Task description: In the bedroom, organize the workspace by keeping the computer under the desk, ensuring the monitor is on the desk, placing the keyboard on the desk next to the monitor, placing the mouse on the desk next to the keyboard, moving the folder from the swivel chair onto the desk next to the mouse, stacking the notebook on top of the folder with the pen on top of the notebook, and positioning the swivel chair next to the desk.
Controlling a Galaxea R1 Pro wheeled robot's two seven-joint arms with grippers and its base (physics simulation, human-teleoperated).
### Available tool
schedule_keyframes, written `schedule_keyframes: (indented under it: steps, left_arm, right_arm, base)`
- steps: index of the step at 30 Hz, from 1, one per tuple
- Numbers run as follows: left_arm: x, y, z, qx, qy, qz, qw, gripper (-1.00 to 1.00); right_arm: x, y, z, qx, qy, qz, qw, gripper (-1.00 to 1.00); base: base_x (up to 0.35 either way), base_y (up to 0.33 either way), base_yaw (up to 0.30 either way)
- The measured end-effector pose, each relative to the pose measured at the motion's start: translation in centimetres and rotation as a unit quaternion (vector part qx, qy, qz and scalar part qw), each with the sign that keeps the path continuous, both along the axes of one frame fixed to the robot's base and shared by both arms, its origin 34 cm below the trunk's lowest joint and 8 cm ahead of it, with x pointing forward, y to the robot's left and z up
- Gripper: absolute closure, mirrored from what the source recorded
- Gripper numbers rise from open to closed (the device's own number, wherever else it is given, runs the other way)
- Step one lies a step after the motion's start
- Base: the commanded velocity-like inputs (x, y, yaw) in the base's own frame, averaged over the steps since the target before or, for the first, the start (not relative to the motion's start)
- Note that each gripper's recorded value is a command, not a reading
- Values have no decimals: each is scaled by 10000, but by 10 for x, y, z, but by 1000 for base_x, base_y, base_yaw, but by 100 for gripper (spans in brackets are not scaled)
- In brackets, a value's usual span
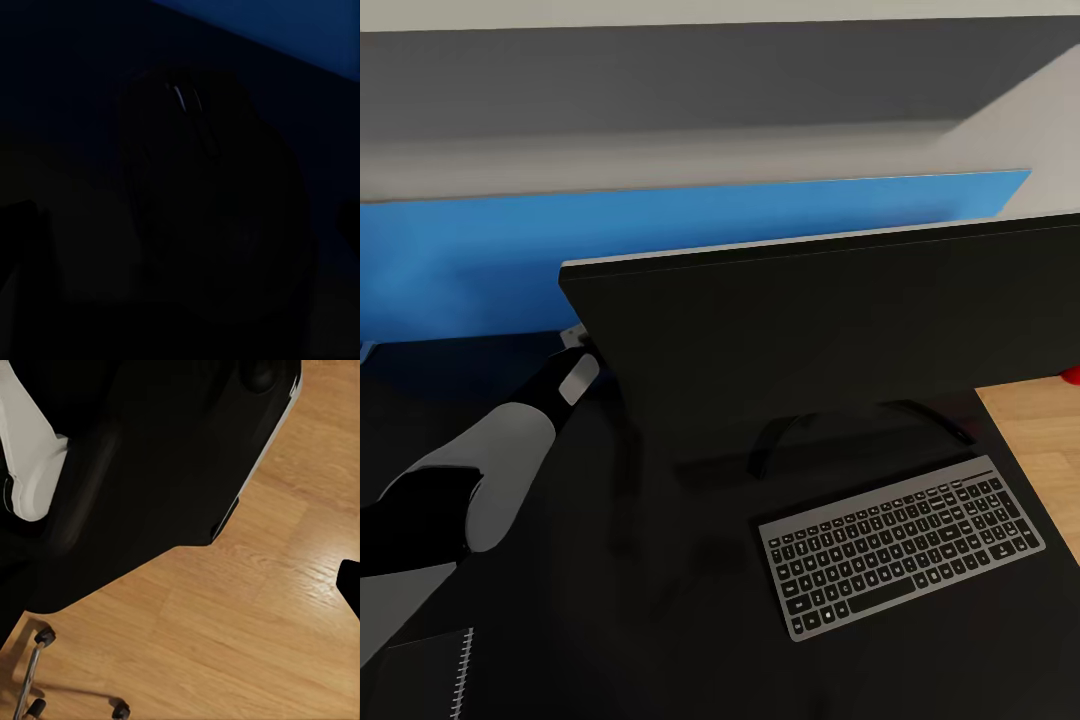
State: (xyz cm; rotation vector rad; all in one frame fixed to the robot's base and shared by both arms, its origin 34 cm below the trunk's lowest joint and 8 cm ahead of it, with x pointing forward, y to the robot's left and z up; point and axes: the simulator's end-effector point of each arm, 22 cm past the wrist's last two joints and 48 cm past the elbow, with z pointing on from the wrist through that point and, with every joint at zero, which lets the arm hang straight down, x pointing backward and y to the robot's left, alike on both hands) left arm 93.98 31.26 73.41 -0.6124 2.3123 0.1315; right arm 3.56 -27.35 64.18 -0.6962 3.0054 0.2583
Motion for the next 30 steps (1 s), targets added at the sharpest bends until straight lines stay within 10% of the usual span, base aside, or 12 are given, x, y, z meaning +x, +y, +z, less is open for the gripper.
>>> schedule_keyframes:
  steps: [1, 2, 30]
  left_arm:
    - [0, 0, 0, -1, 0, -1, 10000, -100]
    - [0, 0, 0, -8, -1, 1, 10000, 100]
    - [2, -3, 1, -99, -32, 15, 9999, 100]
  right_arm:
    - [0, 0, 0, 1, -2, 1, 10000, -100]
    - [0, 0, 0, 1, -4, 1, 10000, -100]
    - [-2, 0, 2, 1, 1, -6, 10000, -100]
  base:
    - [0, 0, 0]
    - [0, 0, 0]
    - [0, 0, 0]
